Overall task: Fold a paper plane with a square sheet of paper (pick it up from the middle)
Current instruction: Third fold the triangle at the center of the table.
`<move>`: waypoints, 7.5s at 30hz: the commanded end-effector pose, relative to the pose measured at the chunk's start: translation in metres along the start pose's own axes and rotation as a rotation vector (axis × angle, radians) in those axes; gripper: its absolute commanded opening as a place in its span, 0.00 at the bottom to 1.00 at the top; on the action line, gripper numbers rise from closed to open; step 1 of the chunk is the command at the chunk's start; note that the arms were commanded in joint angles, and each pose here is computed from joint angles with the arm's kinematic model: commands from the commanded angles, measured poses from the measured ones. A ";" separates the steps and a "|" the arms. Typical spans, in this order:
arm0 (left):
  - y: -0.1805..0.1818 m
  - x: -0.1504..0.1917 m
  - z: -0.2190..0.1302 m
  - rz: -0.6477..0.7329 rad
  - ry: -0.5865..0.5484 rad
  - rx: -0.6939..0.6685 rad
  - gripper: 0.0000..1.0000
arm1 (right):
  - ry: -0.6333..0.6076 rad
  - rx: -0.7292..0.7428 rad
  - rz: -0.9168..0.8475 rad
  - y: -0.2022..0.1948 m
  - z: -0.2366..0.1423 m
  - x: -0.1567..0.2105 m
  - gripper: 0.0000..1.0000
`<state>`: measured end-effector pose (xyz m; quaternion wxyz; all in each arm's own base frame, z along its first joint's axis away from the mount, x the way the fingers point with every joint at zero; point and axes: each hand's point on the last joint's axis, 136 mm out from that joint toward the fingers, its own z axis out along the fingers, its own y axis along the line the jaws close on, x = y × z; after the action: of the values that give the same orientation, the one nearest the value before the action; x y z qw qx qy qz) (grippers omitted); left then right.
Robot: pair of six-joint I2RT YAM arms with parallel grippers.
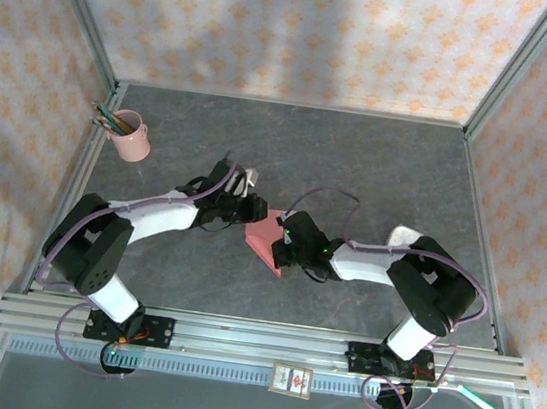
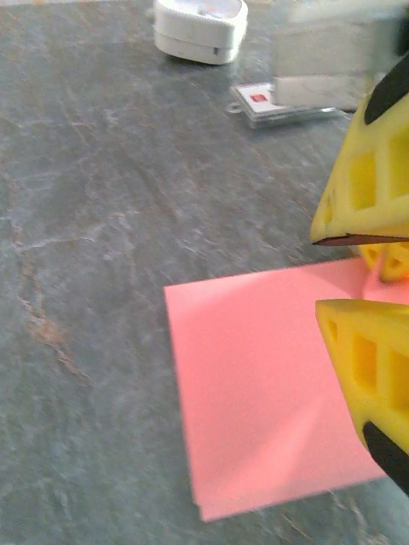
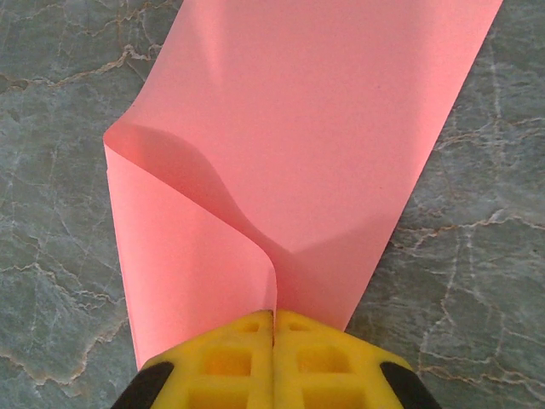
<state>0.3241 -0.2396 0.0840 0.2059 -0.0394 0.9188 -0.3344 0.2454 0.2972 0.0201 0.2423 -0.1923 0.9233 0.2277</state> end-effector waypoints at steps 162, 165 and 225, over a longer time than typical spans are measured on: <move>-0.022 0.145 0.030 -0.329 0.197 0.291 0.00 | 0.062 0.138 0.249 -0.032 0.006 0.030 0.03; -0.012 0.152 0.035 -0.321 0.217 0.246 0.00 | 0.063 0.144 0.248 -0.033 0.006 0.030 0.03; 0.006 0.097 0.037 -0.207 0.100 0.124 0.03 | 0.063 0.156 0.239 -0.036 0.005 0.031 0.03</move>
<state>0.2458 -0.2796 0.0263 0.1215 -0.1068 0.8897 -0.4269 0.2489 0.2952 0.0196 0.2259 -0.0718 0.9376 0.2545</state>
